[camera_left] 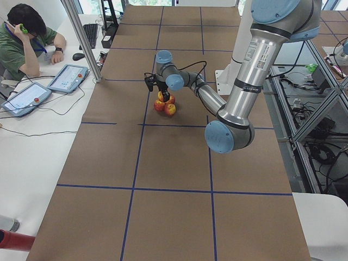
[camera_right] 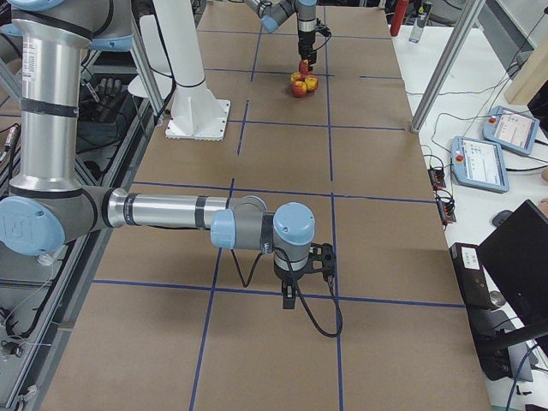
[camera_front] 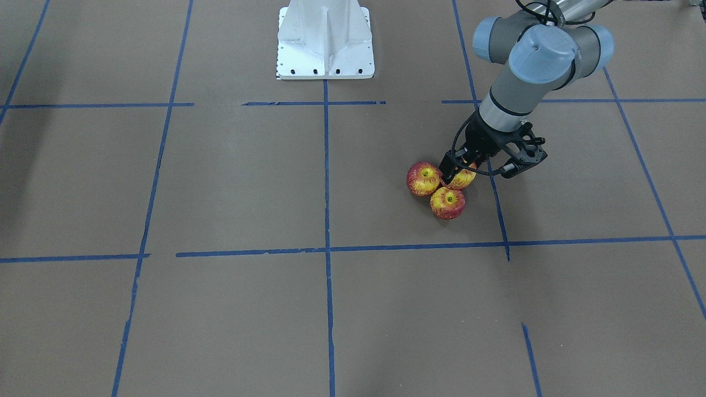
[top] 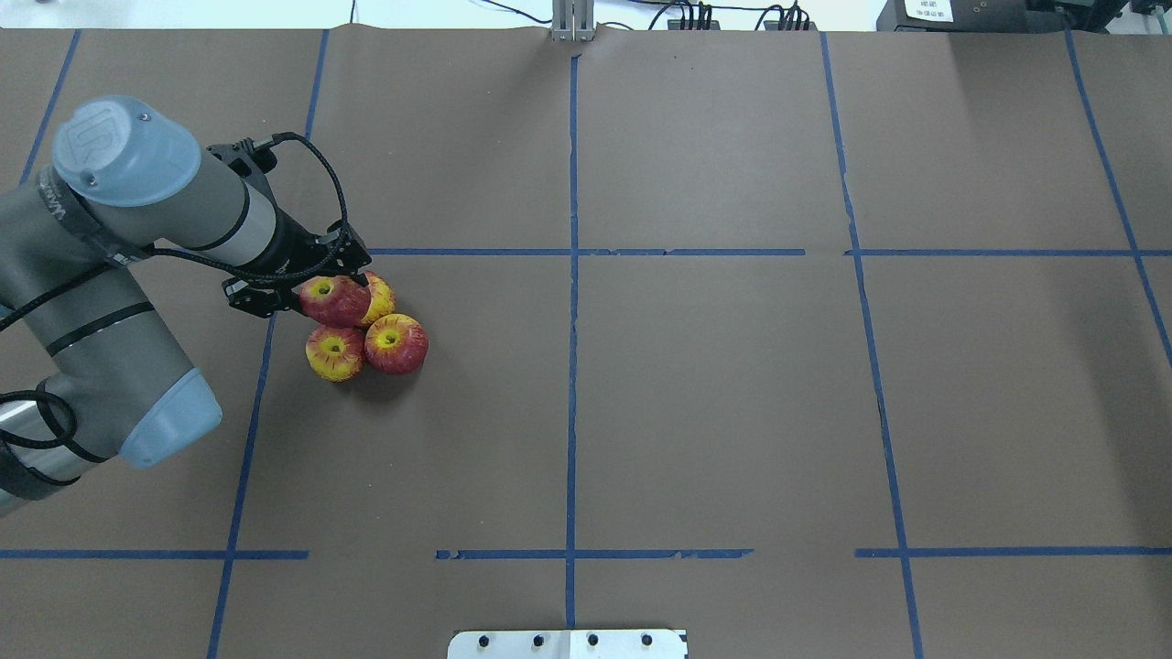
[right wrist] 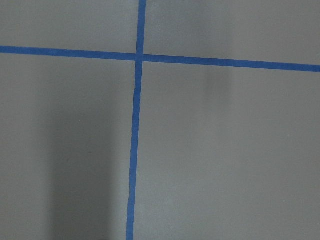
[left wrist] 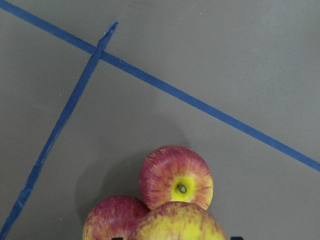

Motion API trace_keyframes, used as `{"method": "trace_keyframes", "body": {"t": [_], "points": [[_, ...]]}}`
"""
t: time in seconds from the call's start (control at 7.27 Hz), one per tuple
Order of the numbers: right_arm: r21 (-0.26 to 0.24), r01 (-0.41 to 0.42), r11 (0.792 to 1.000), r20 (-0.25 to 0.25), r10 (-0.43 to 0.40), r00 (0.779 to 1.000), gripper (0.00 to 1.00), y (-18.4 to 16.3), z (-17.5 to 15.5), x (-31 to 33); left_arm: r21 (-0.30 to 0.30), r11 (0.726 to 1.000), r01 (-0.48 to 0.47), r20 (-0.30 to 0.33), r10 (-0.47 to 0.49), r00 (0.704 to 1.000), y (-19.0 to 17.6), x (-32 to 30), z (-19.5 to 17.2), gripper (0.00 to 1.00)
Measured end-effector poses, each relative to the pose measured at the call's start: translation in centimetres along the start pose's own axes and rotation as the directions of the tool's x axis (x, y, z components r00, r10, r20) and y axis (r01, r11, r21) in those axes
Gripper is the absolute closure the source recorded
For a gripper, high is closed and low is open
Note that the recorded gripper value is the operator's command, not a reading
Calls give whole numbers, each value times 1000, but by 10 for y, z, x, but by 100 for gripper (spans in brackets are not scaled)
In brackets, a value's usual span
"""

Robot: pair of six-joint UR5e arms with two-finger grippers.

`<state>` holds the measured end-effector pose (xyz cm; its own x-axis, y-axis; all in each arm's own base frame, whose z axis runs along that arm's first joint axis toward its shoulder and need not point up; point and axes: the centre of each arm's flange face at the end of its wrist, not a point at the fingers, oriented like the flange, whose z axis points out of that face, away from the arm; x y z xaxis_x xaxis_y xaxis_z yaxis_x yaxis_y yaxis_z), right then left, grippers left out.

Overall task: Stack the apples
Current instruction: 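Lower the apple onto the top of the cluster and open the left gripper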

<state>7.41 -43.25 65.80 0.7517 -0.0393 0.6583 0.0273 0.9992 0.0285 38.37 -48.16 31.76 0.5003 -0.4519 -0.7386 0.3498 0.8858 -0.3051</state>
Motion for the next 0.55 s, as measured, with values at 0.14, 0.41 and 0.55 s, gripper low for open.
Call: {"method": "trace_keyframes", "body": {"t": [0.14, 0.41, 0.55], "points": [[0, 0, 1000, 0, 0, 1000, 0, 0, 0, 0, 5, 1000, 11, 0, -11, 1000, 0, 0, 3, 98], [0, 0, 1000, 0, 0, 1000, 0, 0, 0, 0, 4, 1000, 17, 13, -17, 1000, 2, -1, 13, 94], [0, 0, 1000, 0, 0, 1000, 0, 0, 0, 0, 0, 1000, 15, 19, -15, 1000, 5, -1, 17, 93]]}}
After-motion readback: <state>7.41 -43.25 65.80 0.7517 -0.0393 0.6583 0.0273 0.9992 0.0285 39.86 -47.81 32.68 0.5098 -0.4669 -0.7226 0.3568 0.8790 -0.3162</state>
